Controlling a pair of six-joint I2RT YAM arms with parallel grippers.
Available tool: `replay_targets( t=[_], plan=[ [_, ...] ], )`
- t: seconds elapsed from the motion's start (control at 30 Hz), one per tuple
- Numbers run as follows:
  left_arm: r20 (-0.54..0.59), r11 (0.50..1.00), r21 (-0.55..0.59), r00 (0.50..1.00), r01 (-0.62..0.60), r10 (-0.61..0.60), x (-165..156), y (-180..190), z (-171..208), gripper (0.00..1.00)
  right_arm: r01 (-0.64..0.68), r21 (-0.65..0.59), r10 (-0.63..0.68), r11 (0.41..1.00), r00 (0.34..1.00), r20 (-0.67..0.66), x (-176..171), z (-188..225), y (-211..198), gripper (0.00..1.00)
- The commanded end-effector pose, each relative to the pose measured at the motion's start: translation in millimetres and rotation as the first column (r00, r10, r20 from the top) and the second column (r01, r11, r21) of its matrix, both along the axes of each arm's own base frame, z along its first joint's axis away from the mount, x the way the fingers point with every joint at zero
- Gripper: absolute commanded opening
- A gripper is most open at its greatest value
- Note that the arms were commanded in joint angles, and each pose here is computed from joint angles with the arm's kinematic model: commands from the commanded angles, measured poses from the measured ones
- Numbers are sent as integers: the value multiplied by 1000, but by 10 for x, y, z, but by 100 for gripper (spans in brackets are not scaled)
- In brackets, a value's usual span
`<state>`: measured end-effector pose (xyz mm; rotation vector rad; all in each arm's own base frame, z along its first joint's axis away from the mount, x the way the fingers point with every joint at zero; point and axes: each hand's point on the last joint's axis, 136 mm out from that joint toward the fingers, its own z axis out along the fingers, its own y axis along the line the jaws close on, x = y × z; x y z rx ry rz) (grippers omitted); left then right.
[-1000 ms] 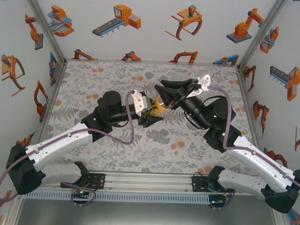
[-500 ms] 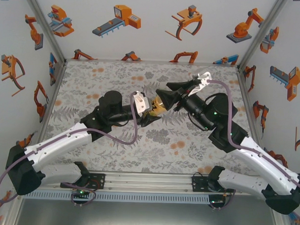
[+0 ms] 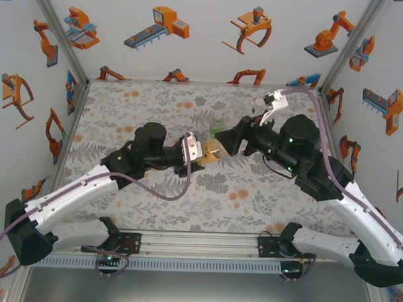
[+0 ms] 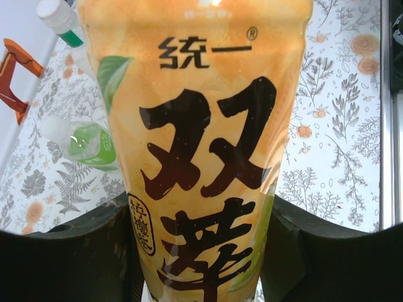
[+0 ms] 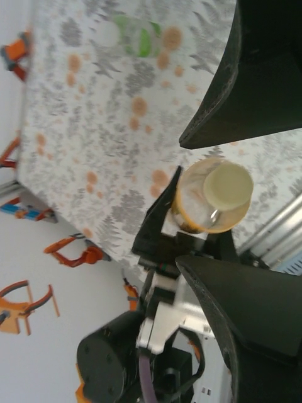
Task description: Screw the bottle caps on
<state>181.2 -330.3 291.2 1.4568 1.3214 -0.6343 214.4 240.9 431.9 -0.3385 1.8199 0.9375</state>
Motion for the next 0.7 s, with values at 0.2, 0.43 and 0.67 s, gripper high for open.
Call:
replay_targets(
  t=[0.2, 0.43, 0.67],
  plan=[
    [48, 1000, -3, 999, 20, -19, -89, 99, 33, 0, -80, 120, 121, 990, 911, -394, -33, -511, 67, 63],
    [46, 998, 46, 998, -35, 33, 25, 115, -34, 0, -123, 123, 164, 985, 891, -423, -70, -587, 140, 61],
    [54, 997, 51, 997, -55, 53, 64, 124, -27, 0, -124, 116, 164, 986, 874, -458, -38, -699, 168, 54]
  ],
)
